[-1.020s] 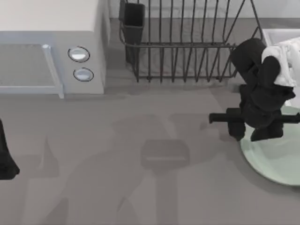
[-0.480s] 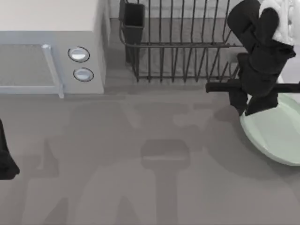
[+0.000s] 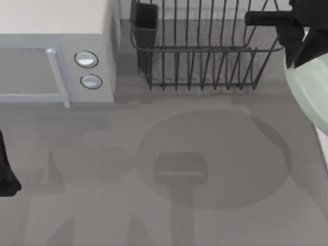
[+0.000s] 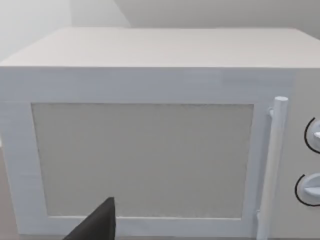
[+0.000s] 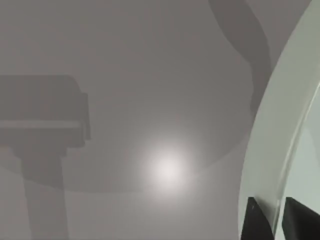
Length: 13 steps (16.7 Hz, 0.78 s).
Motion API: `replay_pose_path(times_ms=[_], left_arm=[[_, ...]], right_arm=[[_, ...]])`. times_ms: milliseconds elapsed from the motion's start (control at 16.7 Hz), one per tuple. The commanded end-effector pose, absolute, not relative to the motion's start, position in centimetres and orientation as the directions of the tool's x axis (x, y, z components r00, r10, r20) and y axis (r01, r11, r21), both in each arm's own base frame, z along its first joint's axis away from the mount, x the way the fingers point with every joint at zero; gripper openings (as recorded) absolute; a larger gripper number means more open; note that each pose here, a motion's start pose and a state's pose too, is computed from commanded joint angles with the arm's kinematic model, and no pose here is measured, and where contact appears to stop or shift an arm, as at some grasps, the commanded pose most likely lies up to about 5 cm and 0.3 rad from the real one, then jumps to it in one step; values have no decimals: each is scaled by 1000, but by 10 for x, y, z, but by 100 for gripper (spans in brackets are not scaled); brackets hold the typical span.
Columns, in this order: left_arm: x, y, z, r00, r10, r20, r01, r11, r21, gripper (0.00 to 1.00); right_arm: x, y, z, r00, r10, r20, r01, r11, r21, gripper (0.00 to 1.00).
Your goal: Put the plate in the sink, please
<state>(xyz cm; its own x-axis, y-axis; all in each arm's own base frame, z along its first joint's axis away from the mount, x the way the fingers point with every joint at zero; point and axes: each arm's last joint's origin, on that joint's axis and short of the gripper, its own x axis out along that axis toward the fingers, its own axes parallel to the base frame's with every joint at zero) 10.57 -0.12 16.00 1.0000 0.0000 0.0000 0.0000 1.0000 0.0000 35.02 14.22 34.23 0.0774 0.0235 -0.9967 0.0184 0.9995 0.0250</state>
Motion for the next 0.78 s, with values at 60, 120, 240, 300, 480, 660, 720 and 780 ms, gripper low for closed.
replay_pose_path(times_ms=[60, 120, 240, 300, 480, 660, 720, 780], left_arm=[[106, -1, 160, 1000, 0, 0, 0, 1000, 0, 100], [106, -1, 160, 1000, 0, 0, 0, 1000, 0, 100], [106, -1, 160, 1000, 0, 0, 0, 1000, 0, 100], [106, -1, 160, 1000, 0, 0, 0, 1000, 0, 100], [106, -1, 160, 1000, 0, 0, 0, 1000, 0, 100], [106, -1, 160, 1000, 0, 0, 0, 1000, 0, 100], [106, -1, 160, 1000, 0, 0, 0, 1000, 0, 100], [106, -1, 160, 1000, 0, 0, 0, 1000, 0, 100]], right_arm=[[345, 140, 354, 82, 25, -996, 18, 999, 27, 0], [341, 138, 363, 86, 27, -996, 18, 999, 29, 0], [336, 135, 372, 92, 29, -995, 18, 999, 31, 0], [335, 135, 372, 92, 29, -995, 18, 999, 31, 0], [335, 137, 371, 90, 29, -996, 14, 999, 30, 0], [348, 130, 366, 88, 26, -996, 14, 1000, 27, 0], [358, 124, 362, 86, 23, -996, 13, 1000, 24, 0], [371, 117, 355, 84, 20, -996, 13, 1000, 21, 0]])
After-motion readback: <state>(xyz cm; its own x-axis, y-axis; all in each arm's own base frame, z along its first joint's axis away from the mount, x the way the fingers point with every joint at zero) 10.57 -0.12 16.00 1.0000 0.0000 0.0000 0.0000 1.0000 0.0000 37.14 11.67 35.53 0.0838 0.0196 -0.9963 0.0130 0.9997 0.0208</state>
